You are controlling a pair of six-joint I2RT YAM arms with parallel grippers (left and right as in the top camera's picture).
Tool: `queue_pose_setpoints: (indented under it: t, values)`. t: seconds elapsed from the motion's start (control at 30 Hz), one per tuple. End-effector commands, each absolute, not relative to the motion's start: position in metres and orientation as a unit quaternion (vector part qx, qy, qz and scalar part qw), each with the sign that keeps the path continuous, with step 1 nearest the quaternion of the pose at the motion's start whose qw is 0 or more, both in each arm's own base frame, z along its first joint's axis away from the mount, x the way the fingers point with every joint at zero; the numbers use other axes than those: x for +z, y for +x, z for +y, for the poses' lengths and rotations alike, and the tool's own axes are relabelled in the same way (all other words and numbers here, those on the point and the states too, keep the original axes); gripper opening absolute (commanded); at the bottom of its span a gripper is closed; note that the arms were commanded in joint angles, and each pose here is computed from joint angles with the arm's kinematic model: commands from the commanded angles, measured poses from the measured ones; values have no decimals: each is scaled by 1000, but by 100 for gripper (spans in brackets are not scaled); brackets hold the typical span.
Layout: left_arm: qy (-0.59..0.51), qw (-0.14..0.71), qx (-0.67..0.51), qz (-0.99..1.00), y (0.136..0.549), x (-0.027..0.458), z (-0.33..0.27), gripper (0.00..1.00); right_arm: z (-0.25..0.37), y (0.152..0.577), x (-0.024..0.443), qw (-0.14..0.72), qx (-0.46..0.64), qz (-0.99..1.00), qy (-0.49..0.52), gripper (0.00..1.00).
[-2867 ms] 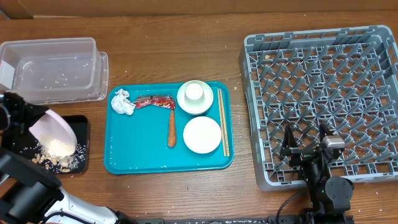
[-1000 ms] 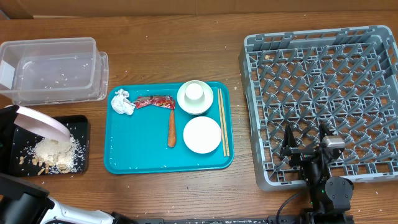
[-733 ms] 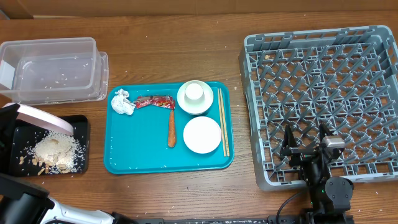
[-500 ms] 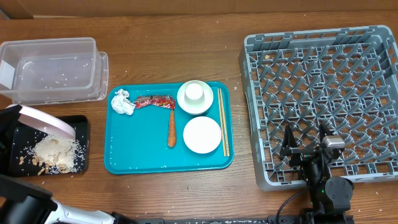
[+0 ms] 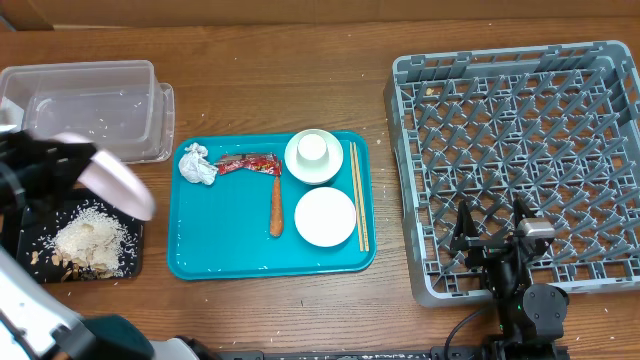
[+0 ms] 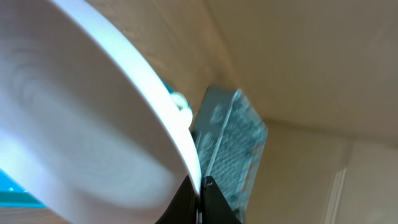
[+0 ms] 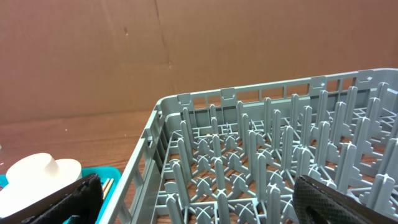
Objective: Sort waste into correct bins and load items into the dishwasher
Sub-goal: 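Carry the emptied plate back and set it on the teal tray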
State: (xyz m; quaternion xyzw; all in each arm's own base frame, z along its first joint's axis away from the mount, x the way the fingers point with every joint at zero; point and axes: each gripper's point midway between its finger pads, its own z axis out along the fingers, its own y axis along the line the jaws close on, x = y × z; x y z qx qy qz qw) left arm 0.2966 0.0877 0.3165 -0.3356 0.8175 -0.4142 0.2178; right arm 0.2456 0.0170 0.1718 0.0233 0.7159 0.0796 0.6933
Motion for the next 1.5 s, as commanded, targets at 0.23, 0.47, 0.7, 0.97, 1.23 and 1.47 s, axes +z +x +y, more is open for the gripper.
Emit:
queue_pose_setpoints:
  t: [0.23, 0.47, 0.7, 0.97, 1.23, 1.47]
  values:
    - [-245, 152, -156, 945, 275, 294, -3, 4, 16, 246, 169, 694, 78, 715, 26, 100]
    - [-212, 114, -43, 970, 267, 259, -46, 4, 16, 246, 170, 694, 78, 715, 27, 100]
    - [-185, 66, -5, 980, 258, 201, -86, 4, 16, 246, 169, 694, 78, 715, 26, 100]
    - [-172, 79, 34, 981, 276, 146, -89, 4, 16, 246, 169, 694, 78, 715, 27, 100]
    - [-173, 94, 66, 978, 300, 123, -86, 4, 16, 246, 169, 694, 78, 715, 26, 100]
    - [-165, 26, 79, 983, 292, 88, -94, 4, 16, 246, 170, 694, 78, 715, 27, 100]
